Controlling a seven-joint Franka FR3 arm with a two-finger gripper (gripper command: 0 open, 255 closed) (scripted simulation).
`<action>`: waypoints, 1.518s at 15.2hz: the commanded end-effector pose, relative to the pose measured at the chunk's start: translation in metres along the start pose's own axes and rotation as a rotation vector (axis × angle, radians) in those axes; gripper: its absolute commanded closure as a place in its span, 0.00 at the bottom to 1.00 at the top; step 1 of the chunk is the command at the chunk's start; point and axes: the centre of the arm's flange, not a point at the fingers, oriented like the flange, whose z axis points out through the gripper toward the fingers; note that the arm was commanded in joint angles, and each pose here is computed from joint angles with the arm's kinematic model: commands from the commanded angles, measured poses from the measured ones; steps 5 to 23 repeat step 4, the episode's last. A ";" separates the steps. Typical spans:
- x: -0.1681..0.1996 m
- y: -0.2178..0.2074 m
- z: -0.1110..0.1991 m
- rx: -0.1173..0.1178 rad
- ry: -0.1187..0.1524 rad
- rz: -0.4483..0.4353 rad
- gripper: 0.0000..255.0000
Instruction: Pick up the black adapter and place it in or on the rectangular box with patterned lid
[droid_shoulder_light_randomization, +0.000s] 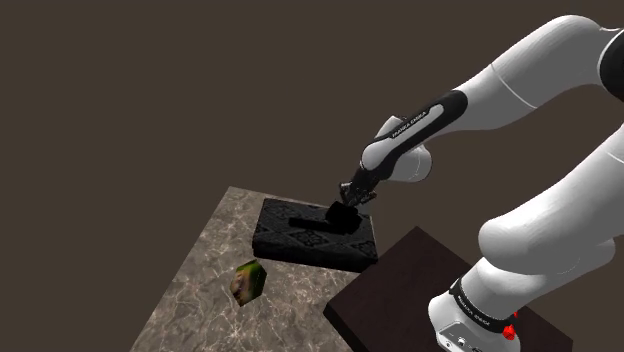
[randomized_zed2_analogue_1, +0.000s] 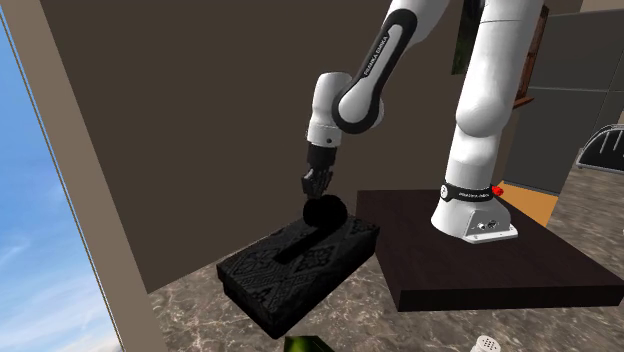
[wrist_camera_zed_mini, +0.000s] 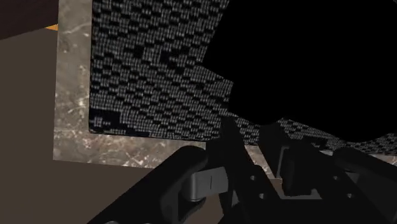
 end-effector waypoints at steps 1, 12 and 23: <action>-0.017 0.001 0.014 -0.028 -0.127 -0.002 1.00; -0.014 -0.003 0.009 -0.030 -0.127 -0.001 1.00; -0.014 -0.003 0.009 -0.030 -0.127 -0.001 1.00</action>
